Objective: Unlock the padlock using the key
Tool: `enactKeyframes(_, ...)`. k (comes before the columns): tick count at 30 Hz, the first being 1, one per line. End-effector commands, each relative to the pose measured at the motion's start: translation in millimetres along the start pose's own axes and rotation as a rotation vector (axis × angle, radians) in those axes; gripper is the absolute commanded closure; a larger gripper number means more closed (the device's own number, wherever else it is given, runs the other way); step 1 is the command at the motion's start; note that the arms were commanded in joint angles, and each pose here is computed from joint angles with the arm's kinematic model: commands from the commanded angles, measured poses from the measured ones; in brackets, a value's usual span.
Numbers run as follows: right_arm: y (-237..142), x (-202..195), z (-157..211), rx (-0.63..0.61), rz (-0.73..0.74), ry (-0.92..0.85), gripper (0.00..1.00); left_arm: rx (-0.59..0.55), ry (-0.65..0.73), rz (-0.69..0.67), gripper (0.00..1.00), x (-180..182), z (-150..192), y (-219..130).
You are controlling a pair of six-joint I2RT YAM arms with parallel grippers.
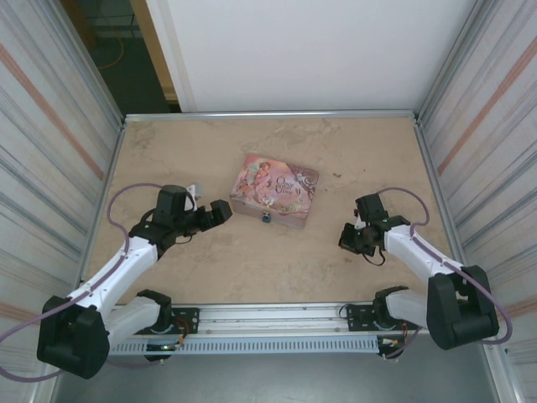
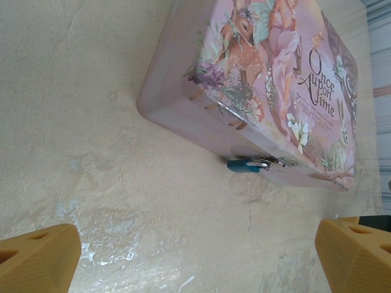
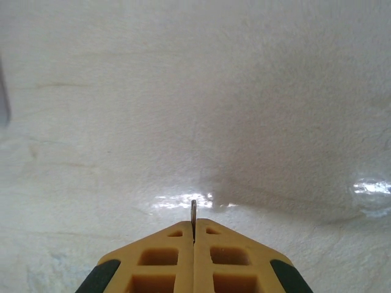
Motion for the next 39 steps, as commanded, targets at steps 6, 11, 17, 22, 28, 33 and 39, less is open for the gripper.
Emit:
enactKeyframes(6,-47,53,-36,-0.210,-0.171,-0.246,1.00,-0.095,0.151,0.175,0.03,-55,-27,-28)
enactKeyframes(11,-81,94,-49,-0.353,-0.264,-0.453,1.00,-0.101,0.249,0.310,0.15,-89,-32,-42)
enactKeyframes(17,-116,144,-54,-0.472,-0.415,-0.679,1.00,-0.079,0.369,0.470,0.28,-125,-27,-55)
enactKeyframes(22,-138,180,-46,-0.508,-0.552,-0.841,1.00,-0.023,0.458,0.612,0.42,-156,-15,-66)
enactKeyframes(28,-157,208,-34,-0.522,-0.654,-0.960,1.00,0.035,0.577,0.707,0.48,-186,5,-70)
enactKeyframes(33,-156,225,-29,-0.497,-0.686,-1.006,1.00,0.067,0.613,0.768,0.55,-201,12,-71)
enactKeyframes(39,-165,241,-20,-0.499,-0.736,-1.051,1.00,0.108,0.644,0.812,0.59,-214,23,-68)
Point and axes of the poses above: each hand's point on the last joint's axis, 136 mm out from that joint toward the fingers, its own y axis out along the fingers, its own x axis along the line the jaws close on, z = x × y, the point moved 1 cm from there along -y, back along the fingers, and after that the axes turned 7 degrees about -y, right-handed, at the moved point
